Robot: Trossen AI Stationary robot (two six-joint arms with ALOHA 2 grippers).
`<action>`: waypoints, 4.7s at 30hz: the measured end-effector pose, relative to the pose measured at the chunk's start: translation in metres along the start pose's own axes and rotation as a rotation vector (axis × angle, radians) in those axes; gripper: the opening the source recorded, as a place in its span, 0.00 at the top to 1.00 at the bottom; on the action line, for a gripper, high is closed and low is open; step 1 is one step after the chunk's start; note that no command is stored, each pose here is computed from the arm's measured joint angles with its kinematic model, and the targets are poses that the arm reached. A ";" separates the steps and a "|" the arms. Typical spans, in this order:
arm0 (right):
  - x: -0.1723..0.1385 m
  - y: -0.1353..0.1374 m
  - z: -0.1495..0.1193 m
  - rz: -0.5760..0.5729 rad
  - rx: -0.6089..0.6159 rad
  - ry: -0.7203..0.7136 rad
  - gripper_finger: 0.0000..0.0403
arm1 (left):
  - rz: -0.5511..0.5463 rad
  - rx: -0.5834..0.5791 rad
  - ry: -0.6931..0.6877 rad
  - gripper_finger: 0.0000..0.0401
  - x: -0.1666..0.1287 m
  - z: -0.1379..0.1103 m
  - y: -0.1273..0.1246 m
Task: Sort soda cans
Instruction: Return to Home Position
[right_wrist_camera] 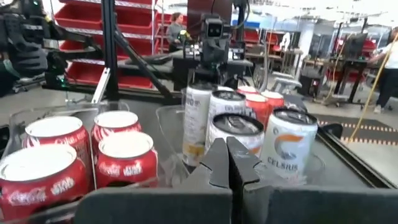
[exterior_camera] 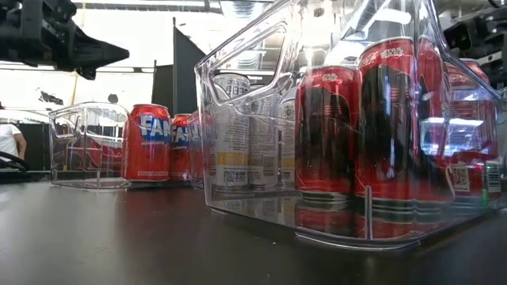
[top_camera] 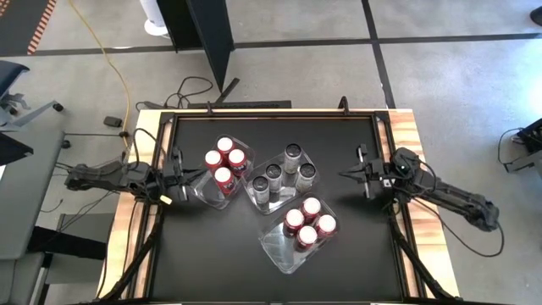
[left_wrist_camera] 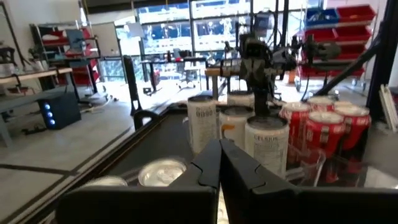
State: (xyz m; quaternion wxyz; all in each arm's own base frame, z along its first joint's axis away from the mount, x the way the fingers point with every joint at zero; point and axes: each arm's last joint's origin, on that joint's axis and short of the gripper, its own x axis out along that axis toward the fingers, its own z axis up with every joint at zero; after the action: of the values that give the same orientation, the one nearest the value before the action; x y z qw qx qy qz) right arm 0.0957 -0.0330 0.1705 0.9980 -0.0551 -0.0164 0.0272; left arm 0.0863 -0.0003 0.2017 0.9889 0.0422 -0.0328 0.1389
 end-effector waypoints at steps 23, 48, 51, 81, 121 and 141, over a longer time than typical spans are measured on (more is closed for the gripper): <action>-0.002 0.001 -0.004 0.076 -0.041 0.024 1.00 | -0.046 0.020 -0.006 1.00 0.006 -0.028 -0.007; -0.002 0.001 -0.005 0.070 0.016 0.032 0.92 | -0.043 0.011 -0.004 1.00 0.006 -0.029 -0.007; -0.002 0.001 -0.005 0.070 0.015 0.031 0.92 | -0.043 0.011 -0.005 1.00 0.006 -0.029 -0.007; -0.002 0.001 -0.005 0.069 0.014 0.032 0.92 | -0.042 0.011 -0.004 1.00 0.006 -0.029 -0.007; -0.002 0.001 -0.005 0.069 0.014 0.032 0.92 | -0.042 0.011 -0.004 1.00 0.006 -0.029 -0.007; -0.002 0.001 -0.005 0.069 0.014 0.032 0.92 | -0.042 0.011 -0.004 1.00 0.006 -0.029 -0.007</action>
State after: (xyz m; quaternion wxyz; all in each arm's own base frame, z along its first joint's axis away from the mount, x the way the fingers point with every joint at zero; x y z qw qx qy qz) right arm 0.0939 -0.0326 0.1651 0.9969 -0.0489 0.0016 0.0610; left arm 0.0958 -0.0028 0.1731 0.9912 0.0488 -0.0332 0.1182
